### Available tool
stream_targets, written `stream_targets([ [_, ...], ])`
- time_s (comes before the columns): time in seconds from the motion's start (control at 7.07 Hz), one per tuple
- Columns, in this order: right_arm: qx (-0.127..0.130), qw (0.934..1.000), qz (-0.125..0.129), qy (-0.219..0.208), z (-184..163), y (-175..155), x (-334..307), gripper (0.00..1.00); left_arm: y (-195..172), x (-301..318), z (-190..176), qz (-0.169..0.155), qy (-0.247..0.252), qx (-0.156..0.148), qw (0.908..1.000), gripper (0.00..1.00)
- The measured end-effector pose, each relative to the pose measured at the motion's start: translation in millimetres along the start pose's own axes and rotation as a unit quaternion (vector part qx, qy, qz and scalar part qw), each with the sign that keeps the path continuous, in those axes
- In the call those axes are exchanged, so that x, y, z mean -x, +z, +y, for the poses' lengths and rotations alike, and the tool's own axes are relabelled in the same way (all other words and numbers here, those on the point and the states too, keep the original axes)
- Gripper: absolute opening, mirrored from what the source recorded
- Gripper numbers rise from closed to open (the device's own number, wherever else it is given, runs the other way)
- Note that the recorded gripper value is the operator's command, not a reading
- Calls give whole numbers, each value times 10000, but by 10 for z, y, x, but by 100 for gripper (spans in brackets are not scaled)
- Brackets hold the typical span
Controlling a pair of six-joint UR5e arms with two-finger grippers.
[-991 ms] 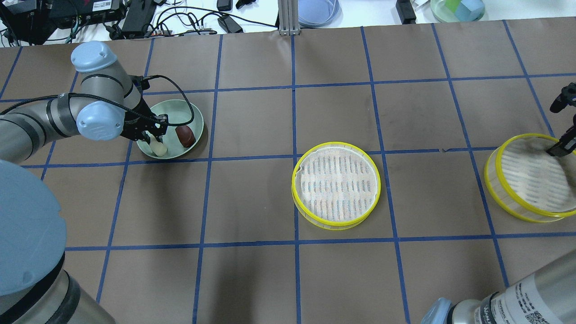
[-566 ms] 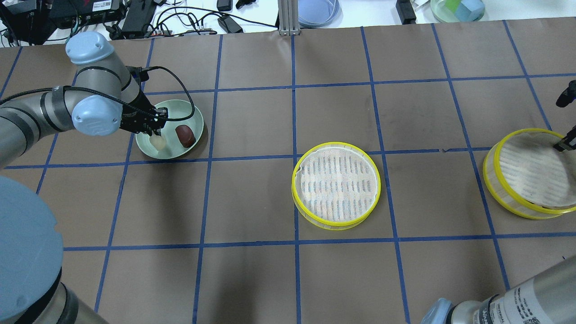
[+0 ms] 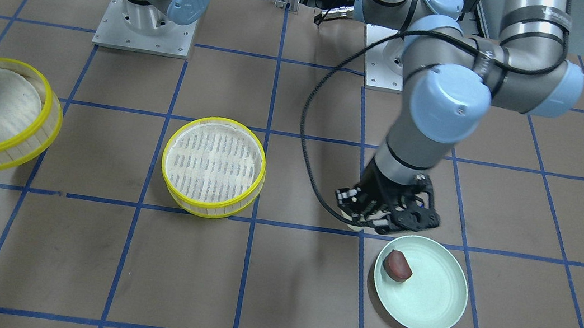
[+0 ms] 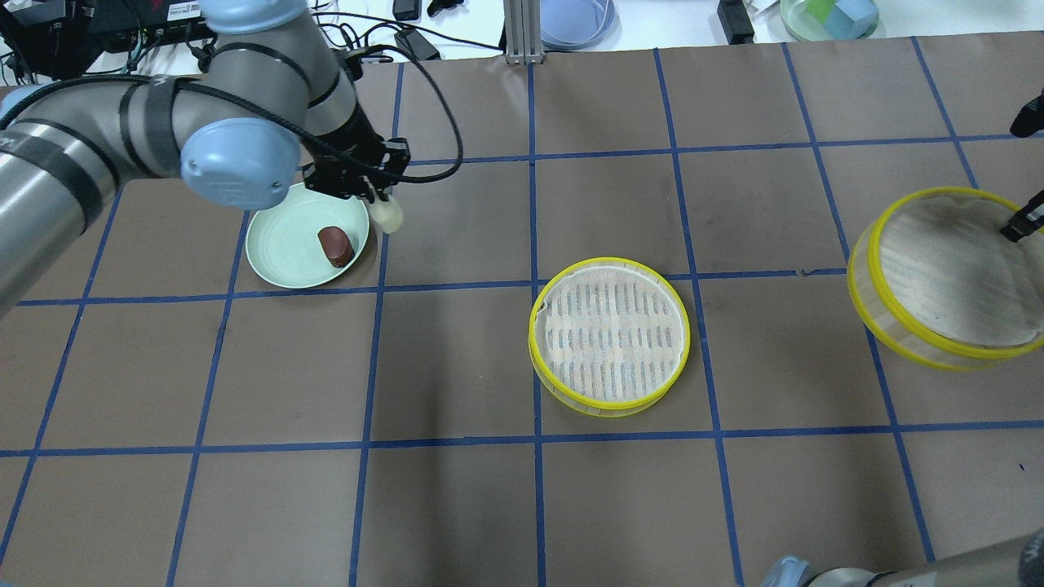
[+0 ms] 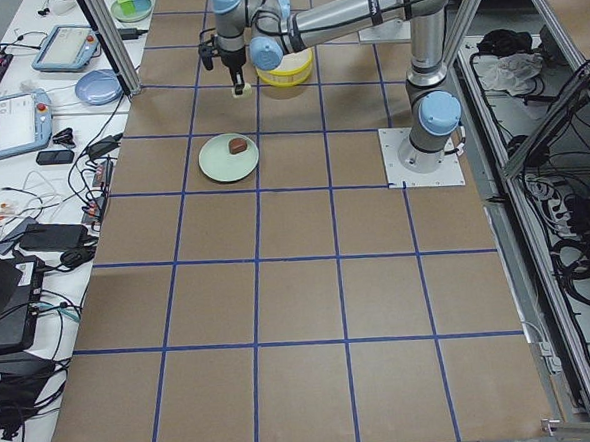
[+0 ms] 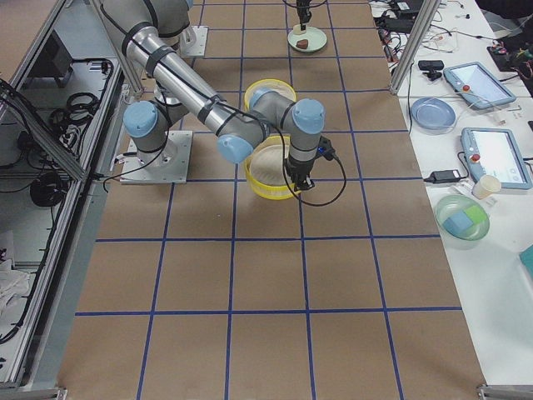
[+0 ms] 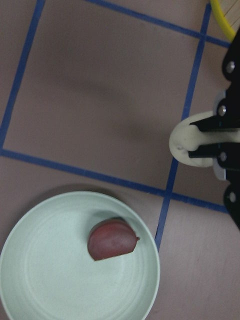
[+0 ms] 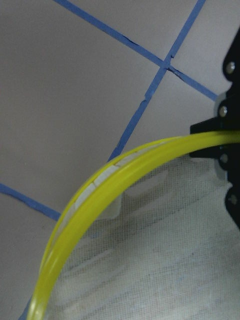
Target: Stack buns with steamer
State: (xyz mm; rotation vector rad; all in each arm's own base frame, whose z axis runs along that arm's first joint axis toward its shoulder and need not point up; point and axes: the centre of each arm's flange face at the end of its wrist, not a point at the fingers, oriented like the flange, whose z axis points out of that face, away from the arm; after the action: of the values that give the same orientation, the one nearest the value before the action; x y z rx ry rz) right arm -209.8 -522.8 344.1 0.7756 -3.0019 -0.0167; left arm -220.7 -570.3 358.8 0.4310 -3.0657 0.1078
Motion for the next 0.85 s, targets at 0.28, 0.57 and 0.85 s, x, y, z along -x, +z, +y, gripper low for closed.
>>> stream_targets([
  [0.28,27,9994,-52,331,-195,-355,490,0,-61,-964,731,221,-352,-192,9990,0],
  [0.57,57,9984,-76,564,-314,-521,801,0,15,-1456,1201,556,-656,-94,9962,0],
  [0.85,73,9980,-93,625,-352,-567,908,0,348,-1678,1474,586,-707,186,9956,0],
])
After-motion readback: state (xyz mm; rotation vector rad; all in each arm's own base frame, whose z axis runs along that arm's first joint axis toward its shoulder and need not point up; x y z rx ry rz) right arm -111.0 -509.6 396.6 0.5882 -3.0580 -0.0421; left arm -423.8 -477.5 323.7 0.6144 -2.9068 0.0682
